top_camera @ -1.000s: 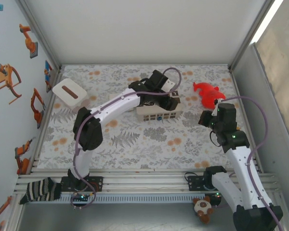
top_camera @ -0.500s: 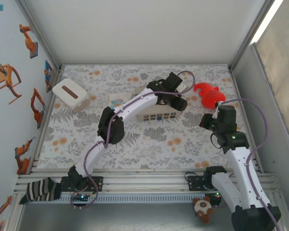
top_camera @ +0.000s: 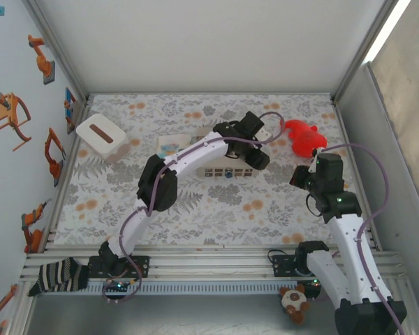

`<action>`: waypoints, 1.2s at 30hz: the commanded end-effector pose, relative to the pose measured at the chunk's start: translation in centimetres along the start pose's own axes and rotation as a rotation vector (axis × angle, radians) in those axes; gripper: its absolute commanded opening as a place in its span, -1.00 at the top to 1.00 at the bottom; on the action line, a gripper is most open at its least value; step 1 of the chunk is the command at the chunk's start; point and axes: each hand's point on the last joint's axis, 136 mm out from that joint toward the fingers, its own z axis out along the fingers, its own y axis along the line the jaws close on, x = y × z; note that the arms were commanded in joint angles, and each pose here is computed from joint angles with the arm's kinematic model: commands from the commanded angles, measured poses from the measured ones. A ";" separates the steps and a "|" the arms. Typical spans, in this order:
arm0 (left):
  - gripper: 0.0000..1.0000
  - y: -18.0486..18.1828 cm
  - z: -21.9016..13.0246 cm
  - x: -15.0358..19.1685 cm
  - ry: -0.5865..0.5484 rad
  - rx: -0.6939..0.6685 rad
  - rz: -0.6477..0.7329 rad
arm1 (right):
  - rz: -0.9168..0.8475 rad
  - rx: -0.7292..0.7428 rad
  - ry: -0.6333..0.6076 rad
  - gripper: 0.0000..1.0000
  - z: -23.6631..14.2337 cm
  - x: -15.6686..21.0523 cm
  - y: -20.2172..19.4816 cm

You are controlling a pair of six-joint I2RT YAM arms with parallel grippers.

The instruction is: Unlock the padlock with the key

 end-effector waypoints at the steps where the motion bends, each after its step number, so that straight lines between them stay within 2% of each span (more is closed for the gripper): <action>1: -0.34 -1.5 -0.4 5.1 0.143 0.042 0.015 | -0.002 0.020 -0.021 1.00 -0.5 -0.5 -0.4; 6: -0.33 -1.7 -2.0 7.1 0.129 0.051 -0.004 | 0.002 -0.003 0.000 1.00 0.0 -0.3 0.0; 9: -0.33 -1.7 -3.2 7.3 0.086 0.050 -0.012 | 0.017 -0.071 0.008 1.00 0.6 -0.4 1.2; 17: -0.38 -1.6 -9.3 3.5 -0.143 0.084 -0.028 | 0.105 -0.322 0.004 1.00 2.2 -1.2 5.4; 21: -0.38 -0.4 -13.1 3.3 -0.258 0.067 -0.062 | 0.158 -0.404 0.013 1.00 3.1 -1.6 6.7; 29: -0.44 3.7 -17.2 9.8 -0.346 -0.112 -0.165 | 0.242 -0.512 0.051 1.00 4.7 -1.5 8.8; 33: -0.48 4.1 -17.7 12.0 -0.384 -0.115 -0.230 | 0.234 -0.540 0.087 1.00 5.5 -0.5 10.3; 36: -0.49 4.0 -16.6 13.8 -0.370 -0.084 -0.297 | 0.239 -0.564 0.096 1.00 6.0 0.0 11.3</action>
